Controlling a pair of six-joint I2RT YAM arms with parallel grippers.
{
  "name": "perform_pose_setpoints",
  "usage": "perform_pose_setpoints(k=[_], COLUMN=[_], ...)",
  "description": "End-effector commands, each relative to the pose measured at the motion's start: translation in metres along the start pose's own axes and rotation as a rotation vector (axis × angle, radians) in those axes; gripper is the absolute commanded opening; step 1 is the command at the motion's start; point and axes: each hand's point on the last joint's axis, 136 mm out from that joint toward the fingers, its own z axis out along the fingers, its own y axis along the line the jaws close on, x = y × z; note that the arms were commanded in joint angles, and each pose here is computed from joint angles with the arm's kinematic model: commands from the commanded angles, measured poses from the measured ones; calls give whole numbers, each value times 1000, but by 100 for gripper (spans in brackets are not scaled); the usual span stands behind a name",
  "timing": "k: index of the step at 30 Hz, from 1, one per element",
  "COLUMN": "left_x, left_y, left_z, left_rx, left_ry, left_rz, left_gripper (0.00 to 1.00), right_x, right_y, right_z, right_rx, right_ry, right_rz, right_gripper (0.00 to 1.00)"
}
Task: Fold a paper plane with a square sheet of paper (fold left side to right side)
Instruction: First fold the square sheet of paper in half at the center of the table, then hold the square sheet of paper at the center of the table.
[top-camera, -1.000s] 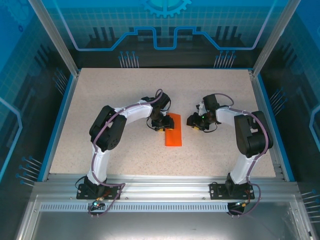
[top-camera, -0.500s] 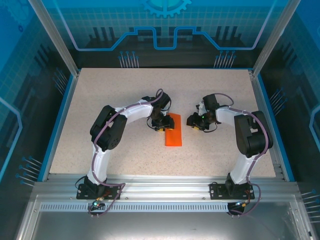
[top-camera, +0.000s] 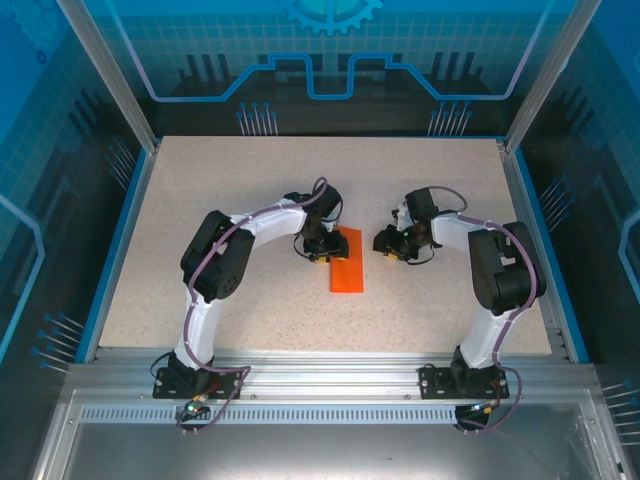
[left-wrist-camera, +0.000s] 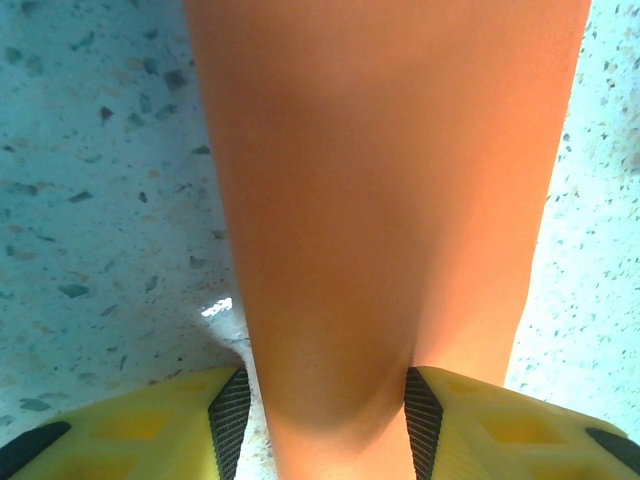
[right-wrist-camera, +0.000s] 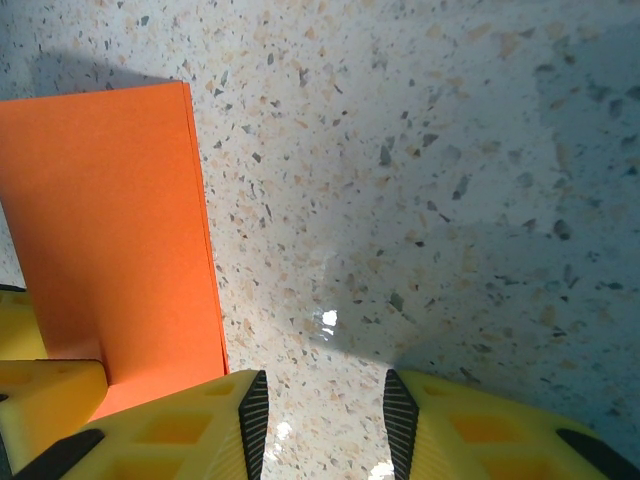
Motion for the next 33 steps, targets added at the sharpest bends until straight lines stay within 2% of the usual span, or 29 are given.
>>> perform_pose_setpoints(k=[1, 18, 27, 33], left_x=[6, 7, 7, 7], left_y=[4, 6, 6, 6], left_z=[22, 26, 26, 26], left_rx=[-20, -29, -31, -31], left_ry=[42, 50, 50, 50], left_rz=[27, 23, 21, 21], left_gripper=[51, 51, 50, 51], right_x=[16, 15, 23, 33], right_y=[3, 14, 49, 59], right_z=[3, -2, -2, 10], right_rx=[14, -15, -135, -146], right_ry=[60, 53, 73, 112], right_rz=[-9, -20, -51, -65], right_gripper=[39, 39, 25, 20])
